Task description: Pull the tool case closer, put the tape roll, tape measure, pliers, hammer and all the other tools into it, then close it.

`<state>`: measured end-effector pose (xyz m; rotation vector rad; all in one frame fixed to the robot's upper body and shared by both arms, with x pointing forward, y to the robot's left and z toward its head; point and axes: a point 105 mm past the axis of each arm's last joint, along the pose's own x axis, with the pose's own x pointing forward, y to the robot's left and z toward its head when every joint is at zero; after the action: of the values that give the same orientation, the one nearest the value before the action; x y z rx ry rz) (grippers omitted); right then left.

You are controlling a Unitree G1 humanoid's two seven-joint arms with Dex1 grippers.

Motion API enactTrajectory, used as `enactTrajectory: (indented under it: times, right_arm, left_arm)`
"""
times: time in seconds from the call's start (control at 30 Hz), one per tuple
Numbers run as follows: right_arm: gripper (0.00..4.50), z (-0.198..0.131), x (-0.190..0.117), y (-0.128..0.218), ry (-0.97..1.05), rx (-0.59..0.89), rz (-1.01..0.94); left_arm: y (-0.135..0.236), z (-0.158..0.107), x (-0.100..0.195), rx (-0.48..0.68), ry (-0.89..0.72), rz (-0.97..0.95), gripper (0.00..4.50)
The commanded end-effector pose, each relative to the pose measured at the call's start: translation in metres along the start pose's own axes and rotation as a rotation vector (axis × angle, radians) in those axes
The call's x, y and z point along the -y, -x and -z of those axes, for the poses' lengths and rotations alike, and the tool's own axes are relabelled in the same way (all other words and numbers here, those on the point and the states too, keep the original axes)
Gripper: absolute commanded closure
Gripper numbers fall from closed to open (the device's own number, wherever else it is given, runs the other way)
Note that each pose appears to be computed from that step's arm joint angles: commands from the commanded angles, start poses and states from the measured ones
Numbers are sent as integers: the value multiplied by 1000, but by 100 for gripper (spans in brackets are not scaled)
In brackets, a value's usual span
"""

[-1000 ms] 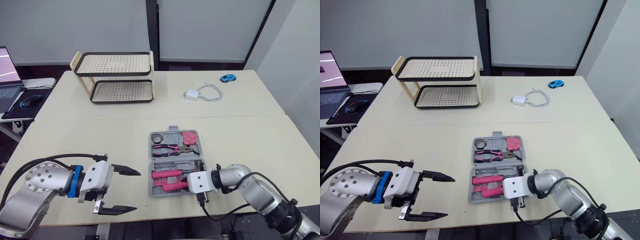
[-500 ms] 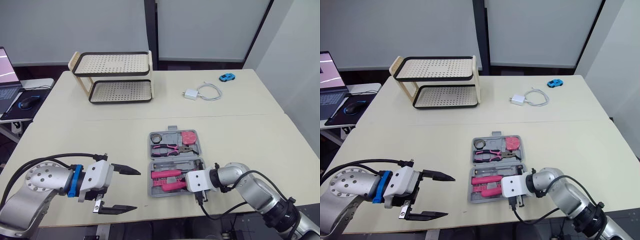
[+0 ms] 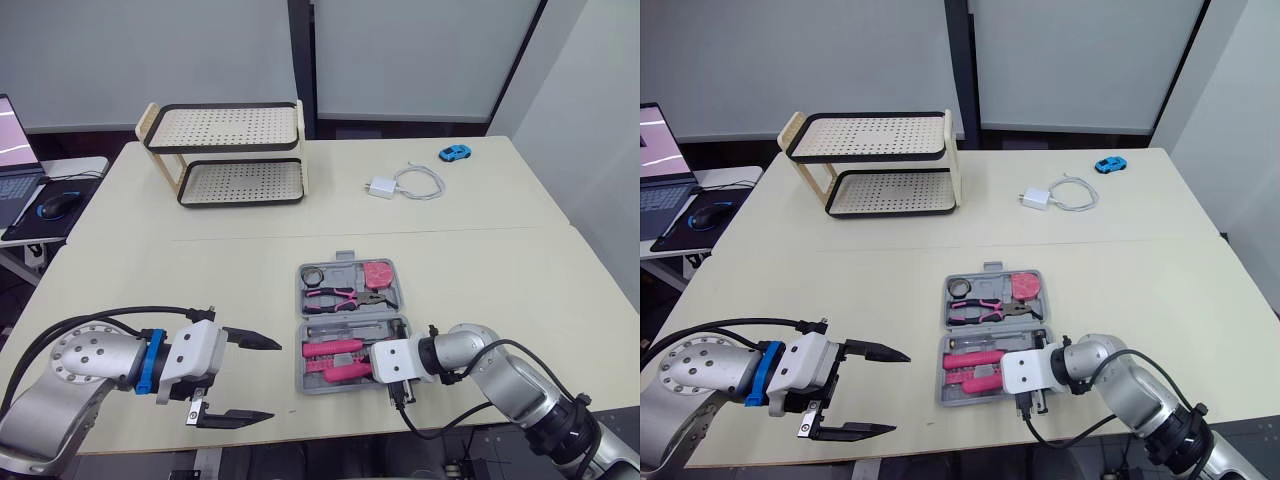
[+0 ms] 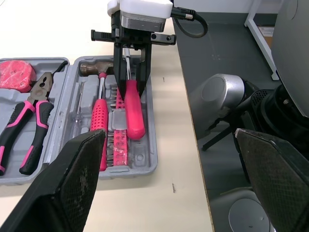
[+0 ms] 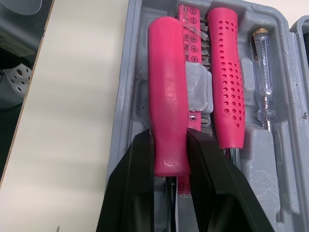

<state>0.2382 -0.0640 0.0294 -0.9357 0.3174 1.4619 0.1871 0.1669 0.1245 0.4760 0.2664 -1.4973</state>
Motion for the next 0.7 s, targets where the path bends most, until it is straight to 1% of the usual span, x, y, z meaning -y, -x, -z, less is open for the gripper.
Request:
enactTrajectory:
  times: [0.03, 0.7]
  right_arm:
    - [388, 17, -10, -5, -58, -66, -35]
    - [388, -6, -2, -8, -40, -48, -33]
  left_arm:
    - [3, -4, -1, -2, -25, -2, 0]
    - [4, -4, -2, -4, -29, -2, 0]
